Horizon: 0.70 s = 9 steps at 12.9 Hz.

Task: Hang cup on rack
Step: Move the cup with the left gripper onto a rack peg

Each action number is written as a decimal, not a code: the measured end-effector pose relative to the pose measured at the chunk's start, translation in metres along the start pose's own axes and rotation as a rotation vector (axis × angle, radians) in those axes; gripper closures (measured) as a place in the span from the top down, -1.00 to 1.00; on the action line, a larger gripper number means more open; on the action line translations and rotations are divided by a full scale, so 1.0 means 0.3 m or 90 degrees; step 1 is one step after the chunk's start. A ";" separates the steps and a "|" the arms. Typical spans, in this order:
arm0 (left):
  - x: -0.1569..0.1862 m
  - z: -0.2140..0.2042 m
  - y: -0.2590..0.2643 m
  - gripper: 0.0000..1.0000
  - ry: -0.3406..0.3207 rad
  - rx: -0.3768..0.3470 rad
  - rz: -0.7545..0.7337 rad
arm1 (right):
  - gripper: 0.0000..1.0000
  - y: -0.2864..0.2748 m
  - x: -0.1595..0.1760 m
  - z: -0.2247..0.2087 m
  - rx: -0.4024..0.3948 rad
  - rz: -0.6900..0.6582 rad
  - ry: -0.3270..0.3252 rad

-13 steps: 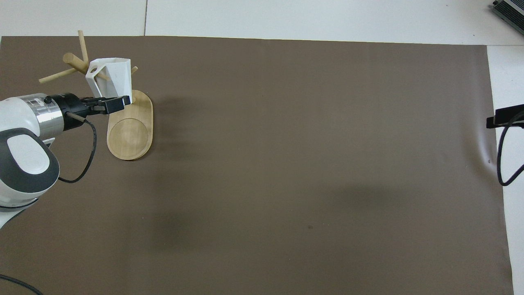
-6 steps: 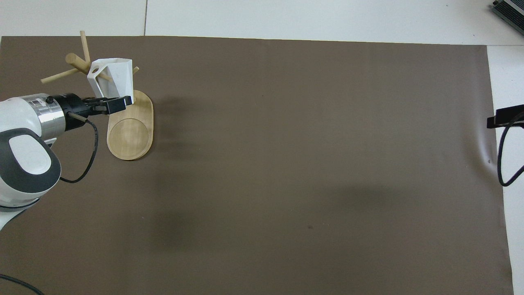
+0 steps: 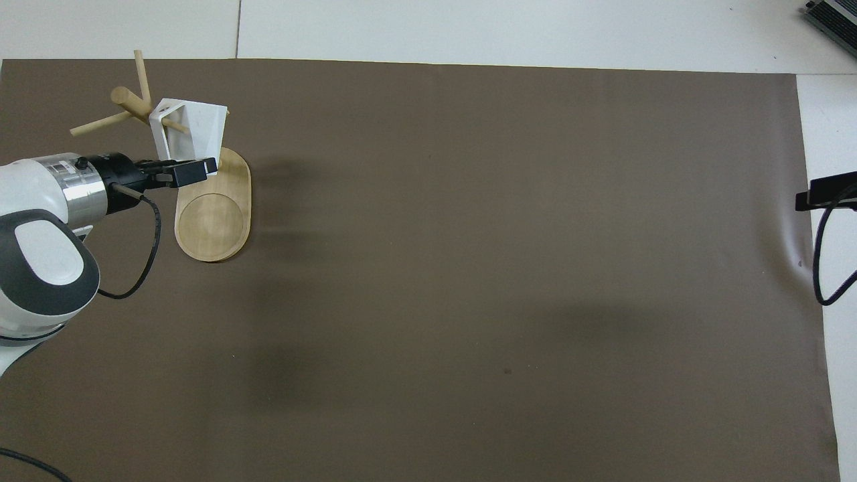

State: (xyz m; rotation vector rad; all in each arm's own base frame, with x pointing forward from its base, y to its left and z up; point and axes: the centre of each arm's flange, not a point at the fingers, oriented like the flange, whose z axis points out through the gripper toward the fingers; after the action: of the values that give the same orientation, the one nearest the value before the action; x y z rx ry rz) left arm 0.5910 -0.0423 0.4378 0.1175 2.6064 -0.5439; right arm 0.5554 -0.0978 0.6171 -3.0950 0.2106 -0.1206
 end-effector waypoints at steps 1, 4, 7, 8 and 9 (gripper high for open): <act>0.002 0.001 0.001 0.67 0.005 0.003 -0.001 | 1.00 0.000 0.000 0.000 0.000 0.000 0.000; 0.004 -0.009 0.001 0.98 0.045 0.016 0.015 | 1.00 0.000 0.000 0.000 0.000 0.000 0.000; -0.010 -0.075 -0.002 1.00 0.109 0.019 0.071 | 1.00 0.000 0.000 0.000 0.000 0.000 0.000; -0.008 -0.102 -0.016 1.00 0.127 0.024 0.102 | 1.00 0.000 0.000 0.000 0.000 0.000 0.000; -0.003 -0.126 -0.035 1.00 0.141 0.031 0.137 | 1.00 0.000 0.000 0.000 0.000 0.000 0.000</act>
State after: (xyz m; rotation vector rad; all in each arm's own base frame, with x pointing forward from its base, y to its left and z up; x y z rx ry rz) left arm 0.5737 -0.0369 0.4725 0.4933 2.7472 -0.5440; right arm 0.5553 -0.0978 0.6172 -3.0949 0.2106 -0.1209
